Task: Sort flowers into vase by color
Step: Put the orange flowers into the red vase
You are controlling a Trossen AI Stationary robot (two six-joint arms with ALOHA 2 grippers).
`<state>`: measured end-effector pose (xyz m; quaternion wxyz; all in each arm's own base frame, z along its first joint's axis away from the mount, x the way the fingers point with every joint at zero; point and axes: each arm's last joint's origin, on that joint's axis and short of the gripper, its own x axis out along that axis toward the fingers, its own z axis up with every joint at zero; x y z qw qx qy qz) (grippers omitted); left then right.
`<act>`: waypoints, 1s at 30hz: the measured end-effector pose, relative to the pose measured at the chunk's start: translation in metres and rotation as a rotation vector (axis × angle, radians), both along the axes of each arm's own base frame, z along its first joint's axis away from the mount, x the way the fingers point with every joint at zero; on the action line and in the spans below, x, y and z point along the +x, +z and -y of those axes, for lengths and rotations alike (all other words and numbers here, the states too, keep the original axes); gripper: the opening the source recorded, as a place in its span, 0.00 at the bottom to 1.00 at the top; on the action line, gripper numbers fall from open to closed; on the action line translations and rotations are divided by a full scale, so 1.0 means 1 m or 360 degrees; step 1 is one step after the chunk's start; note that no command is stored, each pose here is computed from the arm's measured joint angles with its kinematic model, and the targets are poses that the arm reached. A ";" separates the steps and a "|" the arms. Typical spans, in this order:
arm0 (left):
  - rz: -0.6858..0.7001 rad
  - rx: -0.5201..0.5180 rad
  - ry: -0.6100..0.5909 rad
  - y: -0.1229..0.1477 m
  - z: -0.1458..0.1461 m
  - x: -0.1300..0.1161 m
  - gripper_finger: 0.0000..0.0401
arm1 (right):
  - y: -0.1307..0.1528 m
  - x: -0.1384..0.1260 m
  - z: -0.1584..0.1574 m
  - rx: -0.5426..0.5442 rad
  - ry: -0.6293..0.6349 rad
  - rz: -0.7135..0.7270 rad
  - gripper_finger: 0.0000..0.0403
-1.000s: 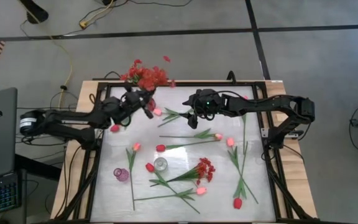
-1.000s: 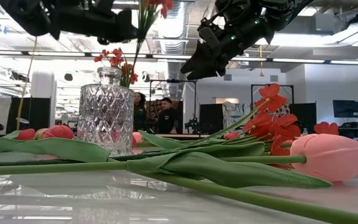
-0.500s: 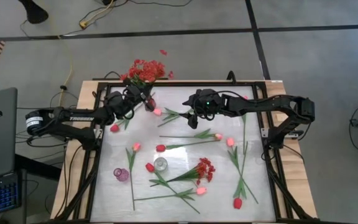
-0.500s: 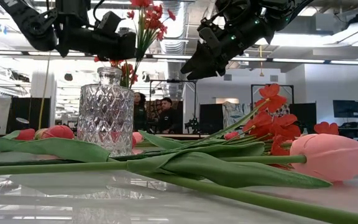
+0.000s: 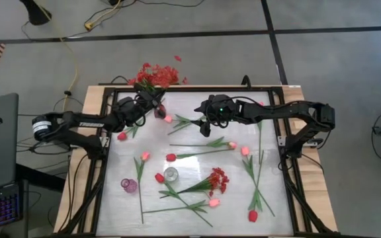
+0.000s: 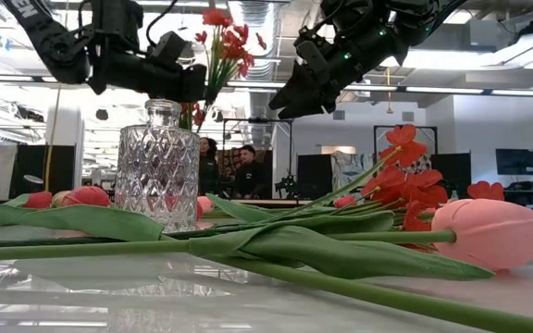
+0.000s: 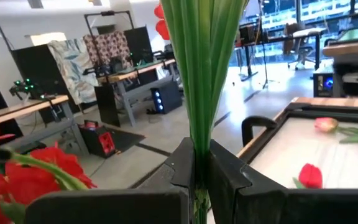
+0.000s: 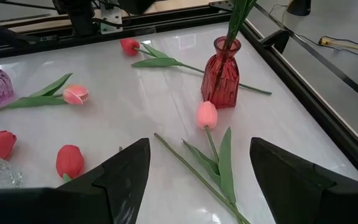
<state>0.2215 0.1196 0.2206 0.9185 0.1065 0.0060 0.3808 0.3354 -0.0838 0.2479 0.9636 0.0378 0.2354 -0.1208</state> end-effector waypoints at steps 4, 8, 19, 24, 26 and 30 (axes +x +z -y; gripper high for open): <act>-0.0023 0.0002 0.0023 -0.009 -0.004 0.004 0.03 | 0.000 0.000 0.000 0.0010 -0.0005 0.0002 0.75; -0.0050 -0.0006 0.0056 -0.015 -0.006 0.007 0.03 | -0.001 0.000 0.000 0.0014 -0.0004 -0.0014 0.75; -0.0057 -0.0071 0.0105 -0.031 -0.003 -0.001 0.03 | -0.001 0.000 0.000 0.0006 0.0001 -0.0019 0.75; -0.0019 -0.0090 0.0105 -0.033 -0.002 -0.003 0.07 | -0.001 0.000 0.000 0.0005 0.0001 -0.0017 0.75; -0.0028 -0.0083 0.0104 -0.033 -0.002 -0.003 0.10 | -0.001 0.000 0.000 0.0004 0.0001 -0.0014 0.75; -0.0055 -0.0059 0.0106 -0.033 -0.002 -0.003 0.17 | -0.001 0.000 0.000 0.0003 0.0000 -0.0010 0.75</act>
